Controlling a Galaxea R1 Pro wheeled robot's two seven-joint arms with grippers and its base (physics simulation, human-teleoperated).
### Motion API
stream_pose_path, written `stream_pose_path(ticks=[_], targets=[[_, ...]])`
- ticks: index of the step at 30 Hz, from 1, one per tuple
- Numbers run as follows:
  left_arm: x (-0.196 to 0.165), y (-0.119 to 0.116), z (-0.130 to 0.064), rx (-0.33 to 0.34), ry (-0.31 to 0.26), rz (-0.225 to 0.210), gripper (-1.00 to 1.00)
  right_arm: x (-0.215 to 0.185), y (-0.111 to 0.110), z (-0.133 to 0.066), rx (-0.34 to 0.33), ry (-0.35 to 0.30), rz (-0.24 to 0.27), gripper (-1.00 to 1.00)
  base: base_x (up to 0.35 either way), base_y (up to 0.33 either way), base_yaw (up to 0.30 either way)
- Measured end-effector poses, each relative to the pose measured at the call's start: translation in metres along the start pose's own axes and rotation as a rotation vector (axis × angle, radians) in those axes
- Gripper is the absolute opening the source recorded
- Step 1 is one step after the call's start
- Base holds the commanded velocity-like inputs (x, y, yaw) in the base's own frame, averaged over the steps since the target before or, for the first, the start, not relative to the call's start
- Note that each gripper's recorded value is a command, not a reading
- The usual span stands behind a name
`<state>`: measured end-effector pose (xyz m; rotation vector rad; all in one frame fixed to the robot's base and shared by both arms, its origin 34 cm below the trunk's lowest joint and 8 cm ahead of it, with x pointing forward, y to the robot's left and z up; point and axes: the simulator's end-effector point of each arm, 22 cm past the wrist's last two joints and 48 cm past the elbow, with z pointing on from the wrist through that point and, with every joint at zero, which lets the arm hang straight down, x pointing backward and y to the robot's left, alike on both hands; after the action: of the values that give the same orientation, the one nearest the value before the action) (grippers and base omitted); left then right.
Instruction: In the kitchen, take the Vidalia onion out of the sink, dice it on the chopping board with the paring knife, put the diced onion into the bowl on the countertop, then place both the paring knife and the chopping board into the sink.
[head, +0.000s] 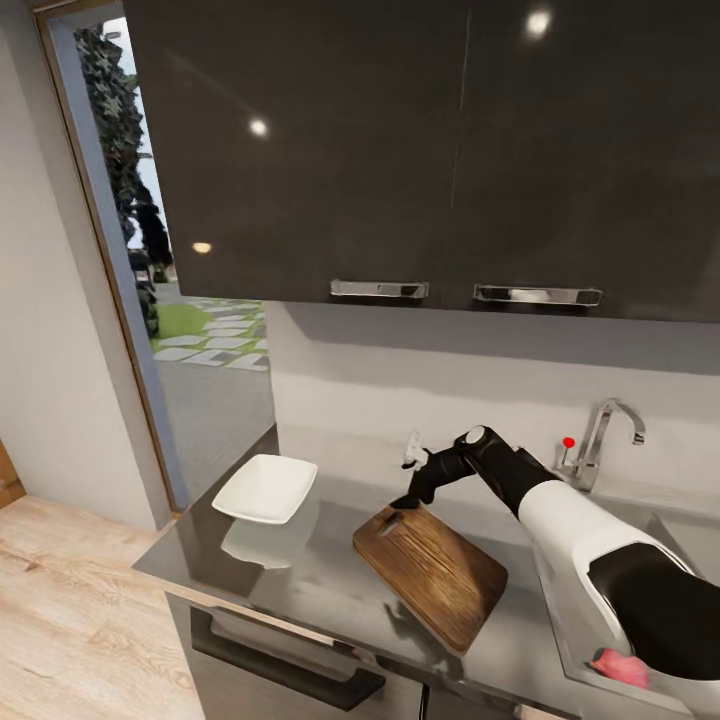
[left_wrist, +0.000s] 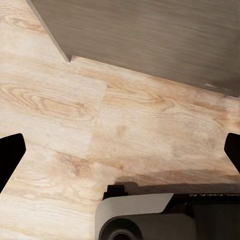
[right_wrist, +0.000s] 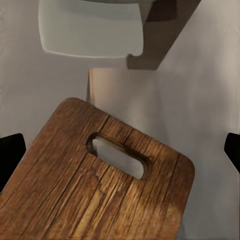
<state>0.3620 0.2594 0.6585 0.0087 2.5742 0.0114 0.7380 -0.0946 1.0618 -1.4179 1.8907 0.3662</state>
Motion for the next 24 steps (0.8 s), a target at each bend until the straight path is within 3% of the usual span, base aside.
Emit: stream_pose_path(ticks=[8,24], targets=[[0.0,0.0,0.0,0.0,0.0,0.0,1.0,0.001,0.001,-0.004,-0.016,-0.021,-0.039,1.0,0.0,0.0,0.0],[0.012,-0.003,0.0,0.004,0.027,-0.001,1.0,0.016,0.011,0.009,-0.067,-0.026,-0.038,1.0,0.0,0.0,0.0]])
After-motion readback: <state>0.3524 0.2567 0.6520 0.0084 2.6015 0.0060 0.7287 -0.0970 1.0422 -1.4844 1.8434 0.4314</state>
